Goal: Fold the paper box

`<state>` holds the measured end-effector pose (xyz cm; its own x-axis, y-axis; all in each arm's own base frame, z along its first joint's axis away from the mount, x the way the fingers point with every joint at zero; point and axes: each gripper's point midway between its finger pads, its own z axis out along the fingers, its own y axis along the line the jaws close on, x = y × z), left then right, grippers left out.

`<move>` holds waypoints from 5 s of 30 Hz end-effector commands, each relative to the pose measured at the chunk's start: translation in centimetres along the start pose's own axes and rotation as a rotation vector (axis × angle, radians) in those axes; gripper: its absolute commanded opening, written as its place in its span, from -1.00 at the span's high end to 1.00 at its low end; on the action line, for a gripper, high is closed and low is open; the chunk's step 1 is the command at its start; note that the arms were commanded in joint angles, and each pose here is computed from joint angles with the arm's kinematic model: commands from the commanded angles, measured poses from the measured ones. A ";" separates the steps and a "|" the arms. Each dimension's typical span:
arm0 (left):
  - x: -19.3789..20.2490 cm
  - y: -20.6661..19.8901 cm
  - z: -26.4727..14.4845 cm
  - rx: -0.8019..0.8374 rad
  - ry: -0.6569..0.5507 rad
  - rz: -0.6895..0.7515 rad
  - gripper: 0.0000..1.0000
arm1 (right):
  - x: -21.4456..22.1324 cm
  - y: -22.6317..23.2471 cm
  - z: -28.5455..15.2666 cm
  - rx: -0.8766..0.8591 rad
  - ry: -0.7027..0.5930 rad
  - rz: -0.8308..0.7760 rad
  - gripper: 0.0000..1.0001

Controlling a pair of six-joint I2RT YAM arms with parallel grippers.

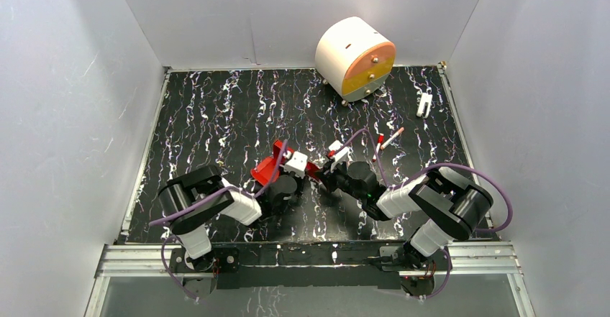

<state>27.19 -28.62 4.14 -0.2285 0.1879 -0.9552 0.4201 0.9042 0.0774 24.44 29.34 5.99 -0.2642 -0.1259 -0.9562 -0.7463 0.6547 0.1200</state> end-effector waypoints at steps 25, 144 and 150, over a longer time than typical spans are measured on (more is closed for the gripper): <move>0.4 0.7 -0.2 0.110 0.041 -0.256 0.84 | -4.1 2.0 -0.6 -0.105 -0.156 -0.054 0.41; -7.1 7.1 0.0 0.255 0.069 -1.390 1.00 | -1.5 4.0 2.6 -0.328 -0.109 -0.140 0.03; -7.0 7.5 -0.6 0.236 0.041 -1.435 1.00 | -2.4 5.0 2.7 -0.339 -0.146 -0.153 0.00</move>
<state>31.18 -23.41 10.11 -0.6286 -0.7545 -0.1885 -0.0744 0.2995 -0.9512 22.76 33.85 5.15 -0.1502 -0.1623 -0.9752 -0.9314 0.3540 0.0845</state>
